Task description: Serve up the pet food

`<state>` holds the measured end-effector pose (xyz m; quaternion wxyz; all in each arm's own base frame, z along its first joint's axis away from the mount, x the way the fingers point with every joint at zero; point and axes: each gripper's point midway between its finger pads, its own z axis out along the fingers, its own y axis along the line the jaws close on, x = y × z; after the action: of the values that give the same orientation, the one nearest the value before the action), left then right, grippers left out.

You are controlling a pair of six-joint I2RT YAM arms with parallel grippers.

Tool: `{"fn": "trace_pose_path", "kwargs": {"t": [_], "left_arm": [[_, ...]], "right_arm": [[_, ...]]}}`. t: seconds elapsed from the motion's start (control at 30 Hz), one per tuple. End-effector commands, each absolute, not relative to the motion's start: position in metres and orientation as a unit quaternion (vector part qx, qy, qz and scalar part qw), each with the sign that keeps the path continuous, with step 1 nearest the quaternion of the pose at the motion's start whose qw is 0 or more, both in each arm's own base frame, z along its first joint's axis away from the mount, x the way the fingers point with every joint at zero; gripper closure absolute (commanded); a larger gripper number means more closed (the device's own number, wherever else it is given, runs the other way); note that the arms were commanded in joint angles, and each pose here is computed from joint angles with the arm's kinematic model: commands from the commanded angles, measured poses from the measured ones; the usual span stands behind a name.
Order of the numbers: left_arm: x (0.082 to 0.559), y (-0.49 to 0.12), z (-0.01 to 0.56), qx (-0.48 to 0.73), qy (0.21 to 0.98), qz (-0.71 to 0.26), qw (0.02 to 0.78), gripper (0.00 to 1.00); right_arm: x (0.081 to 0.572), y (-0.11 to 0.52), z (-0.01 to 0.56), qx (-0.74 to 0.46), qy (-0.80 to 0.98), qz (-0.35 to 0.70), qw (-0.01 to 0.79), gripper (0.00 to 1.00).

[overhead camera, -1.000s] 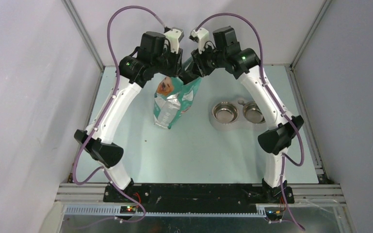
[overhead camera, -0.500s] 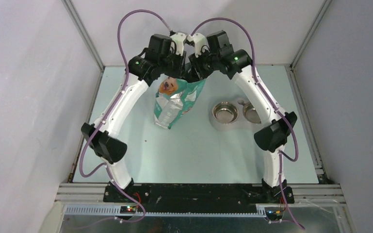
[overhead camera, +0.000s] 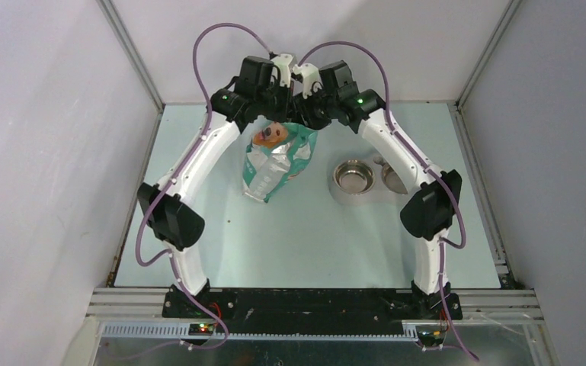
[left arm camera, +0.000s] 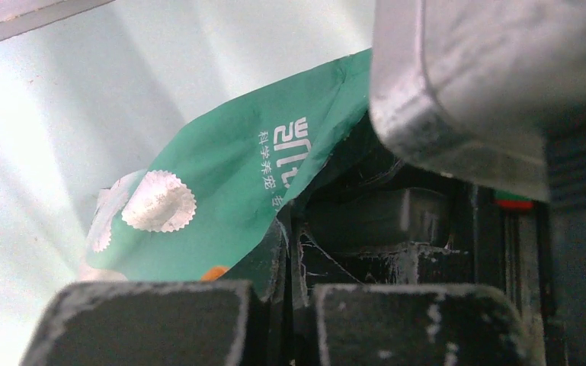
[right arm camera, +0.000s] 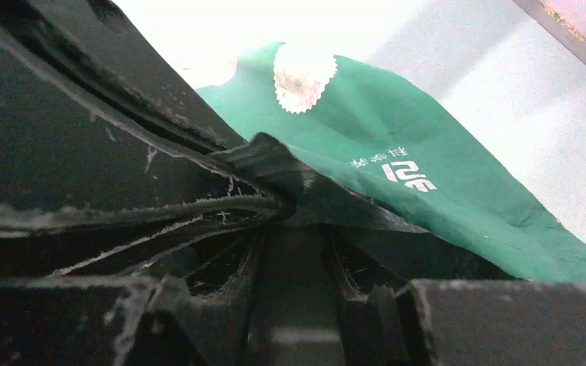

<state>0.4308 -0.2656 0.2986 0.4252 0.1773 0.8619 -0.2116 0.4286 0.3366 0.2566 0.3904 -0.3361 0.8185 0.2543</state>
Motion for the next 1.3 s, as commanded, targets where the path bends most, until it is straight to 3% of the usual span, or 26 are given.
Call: {"fn": "trace_pose_path", "kwargs": {"t": [0.0,0.3,0.53,0.7,0.83,0.93,1.27], "left_arm": [[0.439,-0.25,0.266,0.171,0.887,-0.183,0.387,1.0],[0.457,-0.242,0.273,0.173,0.881,-0.16,0.41,1.0],[0.46,-0.238,0.277,0.187,0.878,-0.144,0.417,1.0],[0.457,-0.232,0.279,0.2,0.877,-0.129,0.418,1.0],[0.453,-0.227,0.284,0.215,0.871,-0.114,0.426,1.0],[0.448,-0.224,0.286,0.239,0.866,-0.092,0.43,1.0],[0.455,-0.207,0.304,0.26,0.858,-0.023,0.443,1.0]], "right_arm": [[0.411,0.348,0.166,-0.349,0.857,0.254,0.283,1.0],[0.345,0.37,0.158,-0.392,0.828,0.376,0.141,1.0],[0.32,0.378,0.184,-0.377,0.787,0.481,0.086,1.0],[0.332,0.368,0.224,-0.34,0.754,0.555,0.093,1.0],[0.371,0.358,0.264,-0.288,0.725,0.604,0.164,1.0],[0.385,0.349,0.282,-0.246,0.716,0.63,0.173,1.0],[0.411,0.326,0.317,-0.205,0.713,0.641,0.195,1.0]]}}
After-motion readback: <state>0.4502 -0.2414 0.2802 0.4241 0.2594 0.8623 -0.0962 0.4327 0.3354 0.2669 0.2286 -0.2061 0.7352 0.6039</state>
